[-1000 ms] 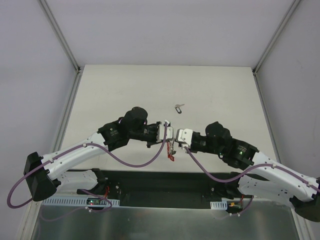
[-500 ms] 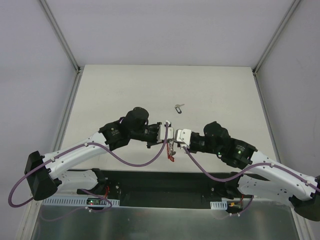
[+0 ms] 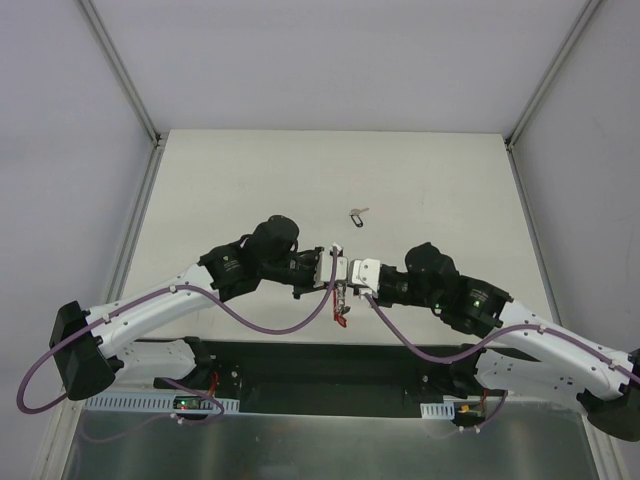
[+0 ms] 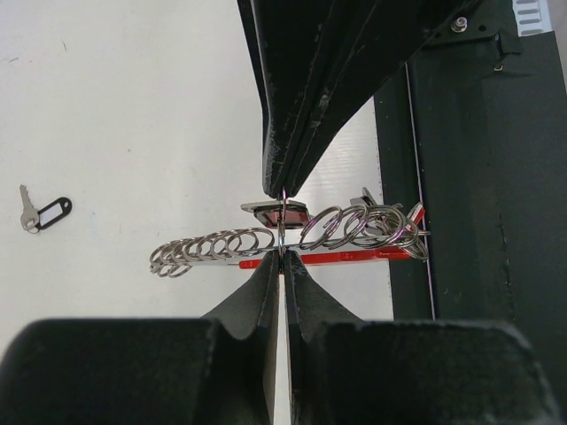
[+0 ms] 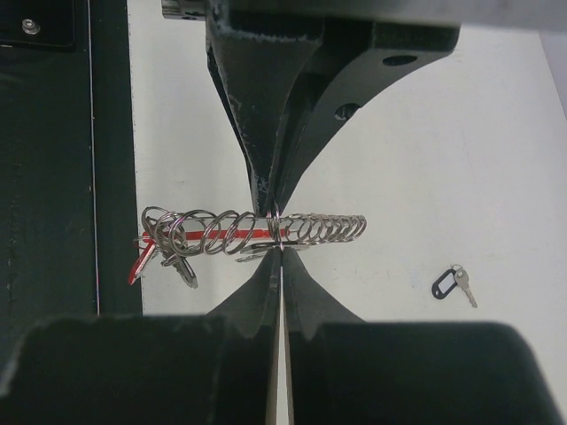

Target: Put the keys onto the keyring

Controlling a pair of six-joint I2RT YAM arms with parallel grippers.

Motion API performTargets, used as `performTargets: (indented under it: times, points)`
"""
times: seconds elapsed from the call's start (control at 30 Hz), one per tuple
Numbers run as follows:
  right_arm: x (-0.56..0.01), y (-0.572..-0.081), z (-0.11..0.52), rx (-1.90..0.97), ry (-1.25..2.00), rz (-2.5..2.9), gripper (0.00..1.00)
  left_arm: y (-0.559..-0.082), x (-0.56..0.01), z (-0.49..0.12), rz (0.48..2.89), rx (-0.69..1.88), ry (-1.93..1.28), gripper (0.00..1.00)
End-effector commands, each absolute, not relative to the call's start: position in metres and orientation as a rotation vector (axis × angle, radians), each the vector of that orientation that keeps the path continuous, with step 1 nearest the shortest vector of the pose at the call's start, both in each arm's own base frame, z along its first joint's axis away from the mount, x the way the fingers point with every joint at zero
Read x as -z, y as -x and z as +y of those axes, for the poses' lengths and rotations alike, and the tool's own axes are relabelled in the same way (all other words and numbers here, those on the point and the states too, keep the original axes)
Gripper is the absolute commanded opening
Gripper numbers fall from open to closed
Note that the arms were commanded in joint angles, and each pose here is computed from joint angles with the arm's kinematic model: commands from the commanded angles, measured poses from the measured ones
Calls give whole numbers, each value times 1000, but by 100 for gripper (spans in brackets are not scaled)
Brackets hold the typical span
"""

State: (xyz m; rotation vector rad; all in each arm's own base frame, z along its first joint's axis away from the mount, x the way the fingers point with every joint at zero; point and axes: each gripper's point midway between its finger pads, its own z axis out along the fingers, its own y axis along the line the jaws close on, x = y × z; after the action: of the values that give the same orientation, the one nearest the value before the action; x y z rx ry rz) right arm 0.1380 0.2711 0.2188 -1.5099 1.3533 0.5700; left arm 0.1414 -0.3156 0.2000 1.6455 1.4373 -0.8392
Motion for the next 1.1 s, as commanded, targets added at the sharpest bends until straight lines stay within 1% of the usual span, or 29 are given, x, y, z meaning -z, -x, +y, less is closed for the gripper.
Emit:
performTargets:
  times: [0.0, 0.4, 0.77, 1.07]
  points:
    - [-238, -135, 281, -605, 1515, 1290, 1, -134, -244, -335, 1260, 903, -1615, 0]
    - [-236, -133, 283, -615, 1532, 1291, 1, -136, -249, -336, 1250, 902, -1596, 0]
    - [-235, -128, 286, -629, 1553, 1272, 1, -139, -244, -335, 1316, 899, -1556, 0]
    - [-233, -124, 292, -633, 1571, 1259, 1, -138, -244, -339, 1323, 903, -1555, 0]
